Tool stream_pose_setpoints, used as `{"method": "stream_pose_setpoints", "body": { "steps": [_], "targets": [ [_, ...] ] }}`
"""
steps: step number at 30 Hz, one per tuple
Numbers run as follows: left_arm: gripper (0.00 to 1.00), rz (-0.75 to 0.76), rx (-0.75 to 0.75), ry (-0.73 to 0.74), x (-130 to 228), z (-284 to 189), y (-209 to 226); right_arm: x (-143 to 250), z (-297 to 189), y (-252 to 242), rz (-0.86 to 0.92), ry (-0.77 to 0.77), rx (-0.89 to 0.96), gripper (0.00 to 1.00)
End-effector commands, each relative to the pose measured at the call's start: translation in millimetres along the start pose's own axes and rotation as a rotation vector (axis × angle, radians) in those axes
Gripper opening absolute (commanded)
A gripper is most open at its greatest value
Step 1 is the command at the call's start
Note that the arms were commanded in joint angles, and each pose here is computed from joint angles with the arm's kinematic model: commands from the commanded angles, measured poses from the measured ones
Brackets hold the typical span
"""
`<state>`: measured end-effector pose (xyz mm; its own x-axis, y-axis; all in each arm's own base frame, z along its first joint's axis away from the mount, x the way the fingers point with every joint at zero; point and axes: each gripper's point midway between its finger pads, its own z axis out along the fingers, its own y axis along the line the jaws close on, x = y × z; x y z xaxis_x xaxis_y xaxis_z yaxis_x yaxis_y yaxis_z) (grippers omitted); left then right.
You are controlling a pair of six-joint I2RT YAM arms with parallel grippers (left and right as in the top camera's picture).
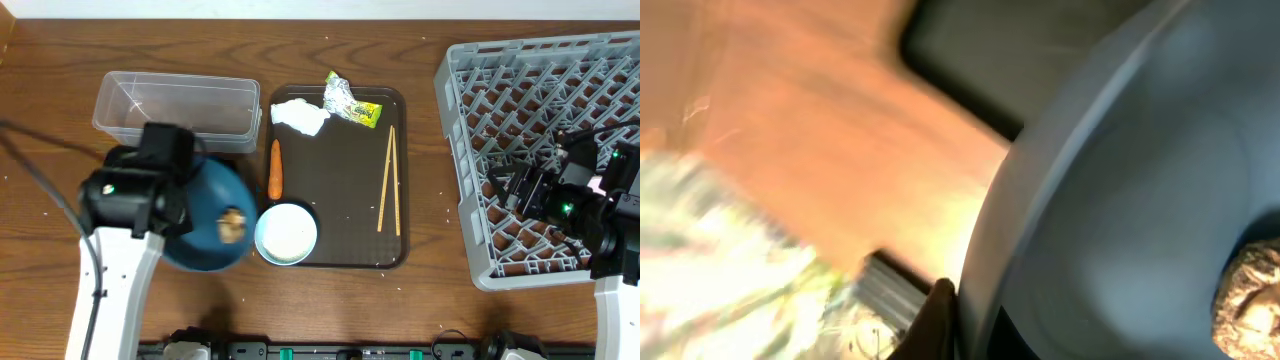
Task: Sort waste into correct bins and load items into the dishwasher rack
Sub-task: 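Tip the blue bowl over the black tray to dump the mushroom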
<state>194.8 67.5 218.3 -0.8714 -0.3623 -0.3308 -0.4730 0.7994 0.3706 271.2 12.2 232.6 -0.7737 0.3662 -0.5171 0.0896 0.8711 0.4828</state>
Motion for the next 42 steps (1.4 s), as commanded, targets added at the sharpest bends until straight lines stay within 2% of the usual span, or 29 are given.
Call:
{"method": "stream_pose_setpoints", "body": {
  "steps": [1, 6, 11, 14, 16, 21, 24, 28, 31, 42],
  "targets": [
    [0.06, -0.208, -0.231, -0.104, -14, -1, 43, -2, 0, 4, -0.01, -0.005, -0.01, 0.69],
    [0.06, -0.199, -0.36, -0.146, -30, 3, 51, -2, 0, 4, -0.011, -0.006, -0.01, 0.7],
    [0.06, -0.175, -0.39, -0.133, -48, 23, 31, -2, 0, 5, -0.01, -0.003, -0.013, 0.7],
    [0.06, 0.027, -0.53, -0.099, -52, 26, 34, -1, 0, 5, -0.004, -0.001, -0.013, 0.7],
    [0.06, 0.058, -0.589, -0.115, -59, 26, 36, 0, 0, 5, 0.001, 0.003, -0.013, 0.7],
    [0.06, 0.018, -0.576, -0.142, -64, 30, 27, 0, 0, 4, 0.001, 0.003, -0.012, 0.7],
    [0.06, -0.017, -0.568, -0.222, -82, 30, 21, -2, 0, 5, -0.003, -0.004, -0.014, 0.7],
    [0.06, 0.145, -0.613, -0.22, -92, 26, 23, -4, 0, 5, 0.01, -0.013, -0.016, 0.7],
    [0.06, 0.114, -0.599, -0.222, -89, 26, 21, -3, 0, 5, 0.015, -0.006, -0.014, 0.7],
    [0.06, 0.159, -0.612, -0.233, -87, 21, 17, -2, 0, 5, 0.016, -0.003, -0.013, 0.7]
  ]
}}
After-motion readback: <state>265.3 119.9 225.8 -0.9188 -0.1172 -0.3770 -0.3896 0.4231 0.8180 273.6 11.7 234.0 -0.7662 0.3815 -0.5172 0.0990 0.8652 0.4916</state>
